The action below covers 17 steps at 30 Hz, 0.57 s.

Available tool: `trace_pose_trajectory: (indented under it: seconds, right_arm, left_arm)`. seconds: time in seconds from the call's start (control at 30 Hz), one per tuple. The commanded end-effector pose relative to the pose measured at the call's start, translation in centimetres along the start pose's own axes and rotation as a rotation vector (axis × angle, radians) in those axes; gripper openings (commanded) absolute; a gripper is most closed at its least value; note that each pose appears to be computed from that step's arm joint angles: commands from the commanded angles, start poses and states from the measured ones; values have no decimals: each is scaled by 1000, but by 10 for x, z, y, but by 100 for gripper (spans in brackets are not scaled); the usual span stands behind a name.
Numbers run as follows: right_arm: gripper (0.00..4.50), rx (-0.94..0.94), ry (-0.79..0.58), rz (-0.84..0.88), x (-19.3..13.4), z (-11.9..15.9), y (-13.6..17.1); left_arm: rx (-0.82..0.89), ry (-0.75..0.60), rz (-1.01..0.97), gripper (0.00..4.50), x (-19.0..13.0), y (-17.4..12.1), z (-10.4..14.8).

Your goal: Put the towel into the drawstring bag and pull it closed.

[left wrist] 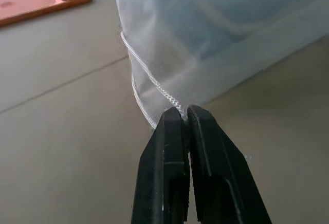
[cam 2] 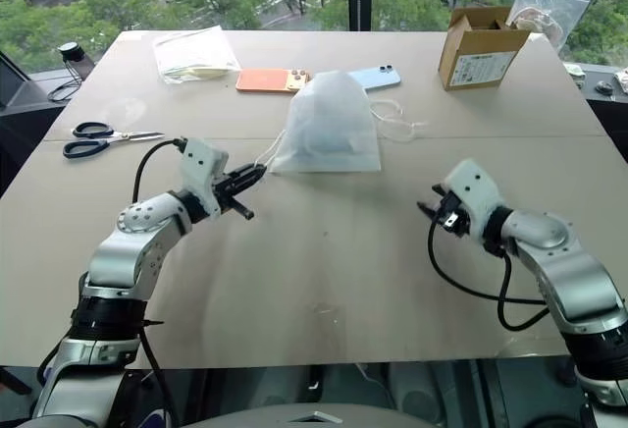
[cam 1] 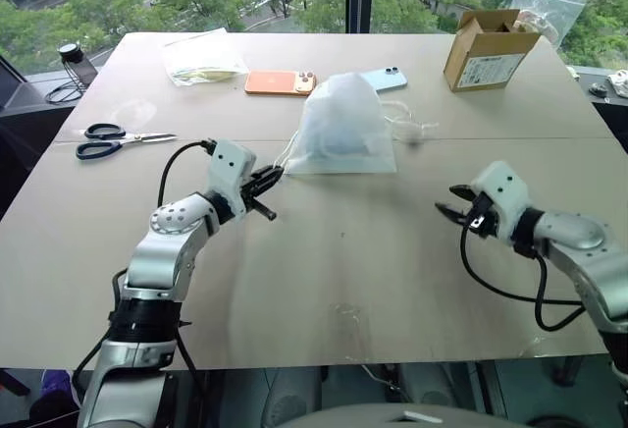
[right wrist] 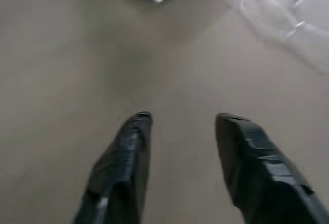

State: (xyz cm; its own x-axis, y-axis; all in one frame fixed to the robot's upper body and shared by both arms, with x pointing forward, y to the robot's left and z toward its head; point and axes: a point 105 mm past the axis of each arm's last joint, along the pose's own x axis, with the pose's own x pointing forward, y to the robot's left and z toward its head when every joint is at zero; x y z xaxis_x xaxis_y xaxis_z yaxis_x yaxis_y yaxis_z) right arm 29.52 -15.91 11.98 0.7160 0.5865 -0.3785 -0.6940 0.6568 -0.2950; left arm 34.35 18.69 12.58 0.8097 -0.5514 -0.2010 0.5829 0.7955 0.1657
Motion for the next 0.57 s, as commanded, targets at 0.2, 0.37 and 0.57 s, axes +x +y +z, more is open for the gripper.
trace_pose_trajectory:
  seconds: [0.2, 0.37, 0.57]
  right_arm:
    - [450, -27, -159, -91, -36, 26, 0]
    - [450, -2, -200, -224, -66, 24, -3]
    - [450, 36, -232, -295, -85, 25, -1]
  left_arm:
    - [-42, -38, -122, 367, -49, -13, 3]
    - [-140, -50, -97, 367, -87, -13, 1]
    - [-206, -88, -2, 367, -118, -8, 8]
